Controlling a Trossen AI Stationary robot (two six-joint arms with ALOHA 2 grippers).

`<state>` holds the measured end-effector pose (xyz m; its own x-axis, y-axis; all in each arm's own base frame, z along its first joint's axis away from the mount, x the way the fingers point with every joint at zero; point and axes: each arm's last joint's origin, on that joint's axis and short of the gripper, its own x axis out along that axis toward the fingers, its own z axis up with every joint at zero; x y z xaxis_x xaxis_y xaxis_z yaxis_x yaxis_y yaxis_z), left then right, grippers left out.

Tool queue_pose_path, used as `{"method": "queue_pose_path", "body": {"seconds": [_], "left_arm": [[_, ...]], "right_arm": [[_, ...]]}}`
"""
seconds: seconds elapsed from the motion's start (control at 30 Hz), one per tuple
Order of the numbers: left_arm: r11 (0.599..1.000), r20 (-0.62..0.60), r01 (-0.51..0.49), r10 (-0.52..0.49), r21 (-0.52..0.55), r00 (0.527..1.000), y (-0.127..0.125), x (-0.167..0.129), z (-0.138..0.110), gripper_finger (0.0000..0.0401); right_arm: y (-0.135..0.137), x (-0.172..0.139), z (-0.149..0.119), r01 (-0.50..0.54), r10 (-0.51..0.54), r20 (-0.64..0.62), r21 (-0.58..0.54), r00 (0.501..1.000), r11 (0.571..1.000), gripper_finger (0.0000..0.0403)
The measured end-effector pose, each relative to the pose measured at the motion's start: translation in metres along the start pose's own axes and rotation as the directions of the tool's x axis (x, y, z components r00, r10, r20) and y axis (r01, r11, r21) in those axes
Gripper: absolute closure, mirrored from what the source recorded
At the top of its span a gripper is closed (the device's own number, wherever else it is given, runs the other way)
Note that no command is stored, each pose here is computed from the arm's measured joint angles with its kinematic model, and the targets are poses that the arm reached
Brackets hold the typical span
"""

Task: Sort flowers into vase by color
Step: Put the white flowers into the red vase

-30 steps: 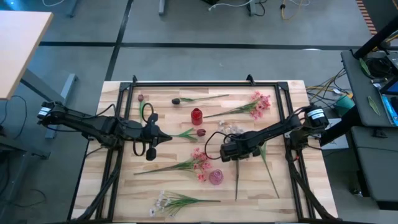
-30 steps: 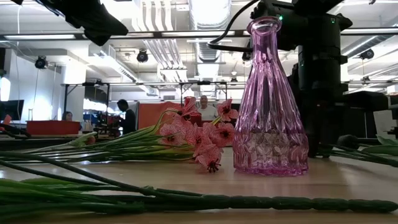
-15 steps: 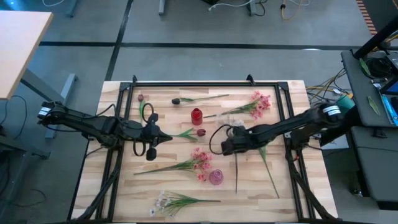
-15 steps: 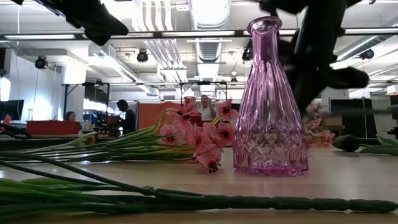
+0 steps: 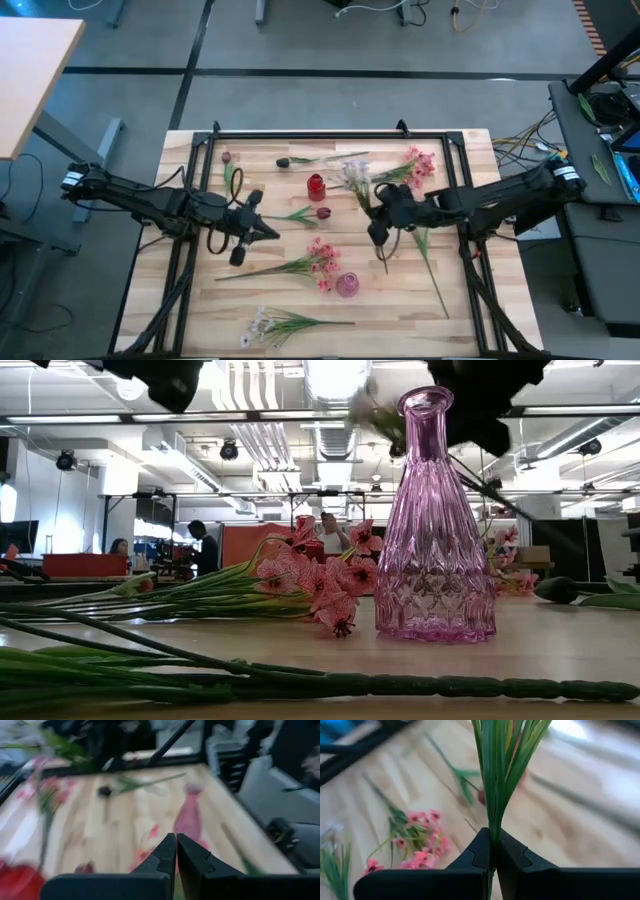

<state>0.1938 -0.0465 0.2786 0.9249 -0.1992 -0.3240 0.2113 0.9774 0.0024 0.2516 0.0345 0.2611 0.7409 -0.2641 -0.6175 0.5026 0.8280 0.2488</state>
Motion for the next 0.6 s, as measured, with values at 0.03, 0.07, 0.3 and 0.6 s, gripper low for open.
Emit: {"method": "queue_pose_path", "body": {"seconds": [0.03,0.07,0.3,0.6], "left_arm": [[1.0,0.014,0.012,-0.012,0.01,1.0,0.0,0.0,0.001,0.0401],[1.0,0.027,0.016,-0.016,0.022,0.999,0.0,0.0,0.003,0.0401],[0.992,0.164,-0.003,-0.018,0.126,0.986,0.0,-0.001,0.016,0.0401],[0.967,0.241,0.11,-0.166,0.228,0.956,-0.005,0.012,0.022,0.0401]], "right_arm": [[0.0,0.0,0.0,-0.032,0.035,0.044,-0.059,0.998,0.998,0.0393],[0.0,-0.001,0.0,-0.064,0.075,0.092,-0.123,0.993,0.99,0.0393],[-0.018,0.002,-0.011,-0.212,0.4,0.348,-0.469,0.848,0.858,0.0393],[-0.042,0.008,-0.025,-0.216,0.467,0.497,-0.48,0.731,0.85,0.0393]]}}
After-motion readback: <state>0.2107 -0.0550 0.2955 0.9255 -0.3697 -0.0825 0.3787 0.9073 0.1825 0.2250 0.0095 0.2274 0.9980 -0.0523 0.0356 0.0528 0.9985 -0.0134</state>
